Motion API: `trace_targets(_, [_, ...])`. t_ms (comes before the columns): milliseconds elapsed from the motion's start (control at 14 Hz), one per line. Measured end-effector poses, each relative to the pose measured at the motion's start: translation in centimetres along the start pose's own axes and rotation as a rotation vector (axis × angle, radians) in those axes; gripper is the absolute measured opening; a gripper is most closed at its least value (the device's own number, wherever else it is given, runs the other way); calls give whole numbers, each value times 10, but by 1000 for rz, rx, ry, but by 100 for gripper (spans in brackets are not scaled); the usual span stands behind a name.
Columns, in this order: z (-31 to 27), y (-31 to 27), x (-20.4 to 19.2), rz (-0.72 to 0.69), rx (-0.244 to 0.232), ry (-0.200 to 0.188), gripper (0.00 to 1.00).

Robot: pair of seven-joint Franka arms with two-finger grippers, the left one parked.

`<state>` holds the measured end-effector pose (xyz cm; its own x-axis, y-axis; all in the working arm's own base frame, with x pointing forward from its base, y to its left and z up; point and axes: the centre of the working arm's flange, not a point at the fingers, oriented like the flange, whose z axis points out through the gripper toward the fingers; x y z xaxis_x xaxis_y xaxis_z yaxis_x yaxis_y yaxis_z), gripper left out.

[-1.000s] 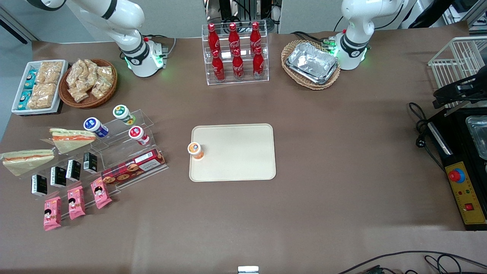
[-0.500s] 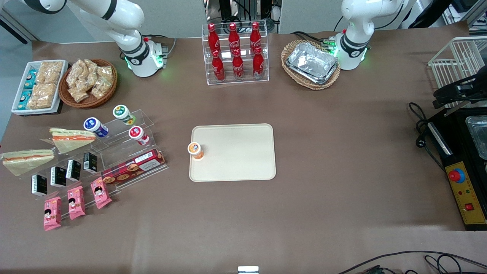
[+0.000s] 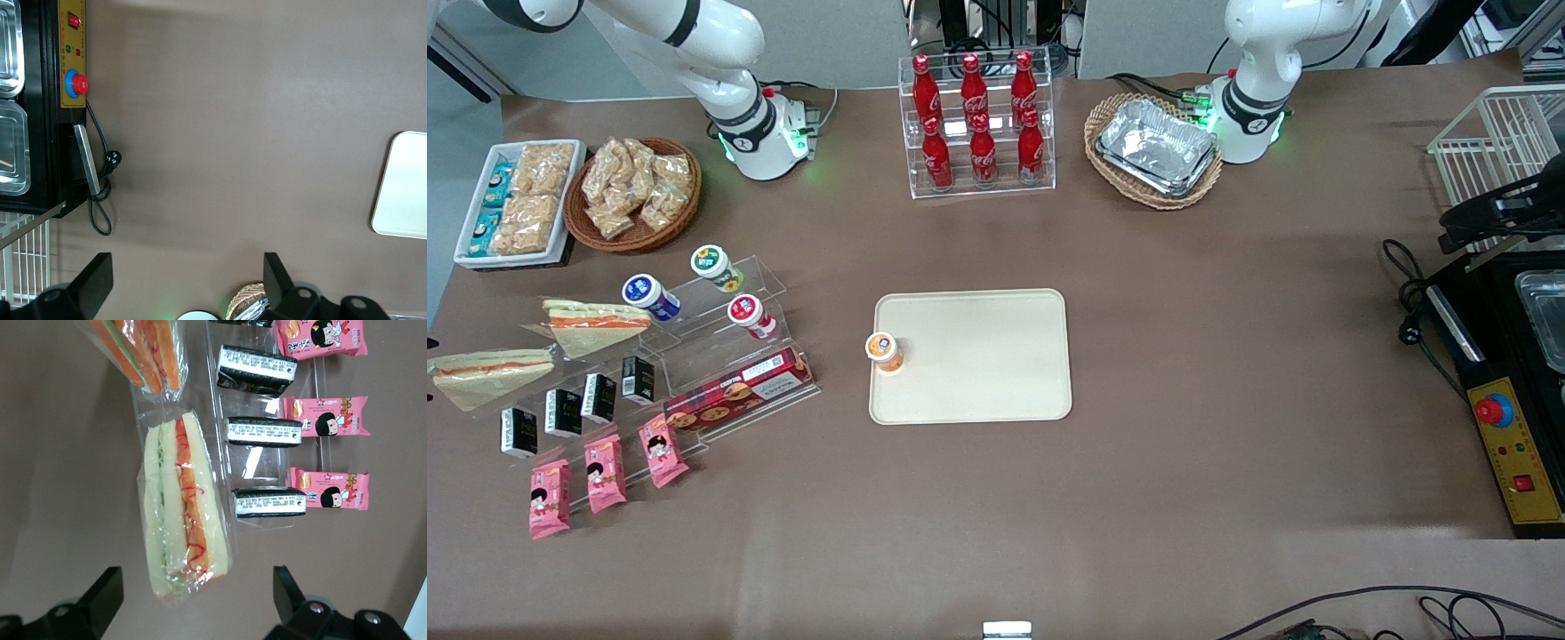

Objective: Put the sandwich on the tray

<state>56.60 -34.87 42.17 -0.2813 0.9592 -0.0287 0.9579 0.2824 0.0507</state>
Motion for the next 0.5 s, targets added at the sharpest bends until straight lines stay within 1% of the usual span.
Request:
trace_targets(357, [15,-2,2,0,-9,-14,100])
trace_targets(429, [19,-3,2,2,-16,-8,100])
trace_targets(500, [23,-4,4,-1,-33,5,100])
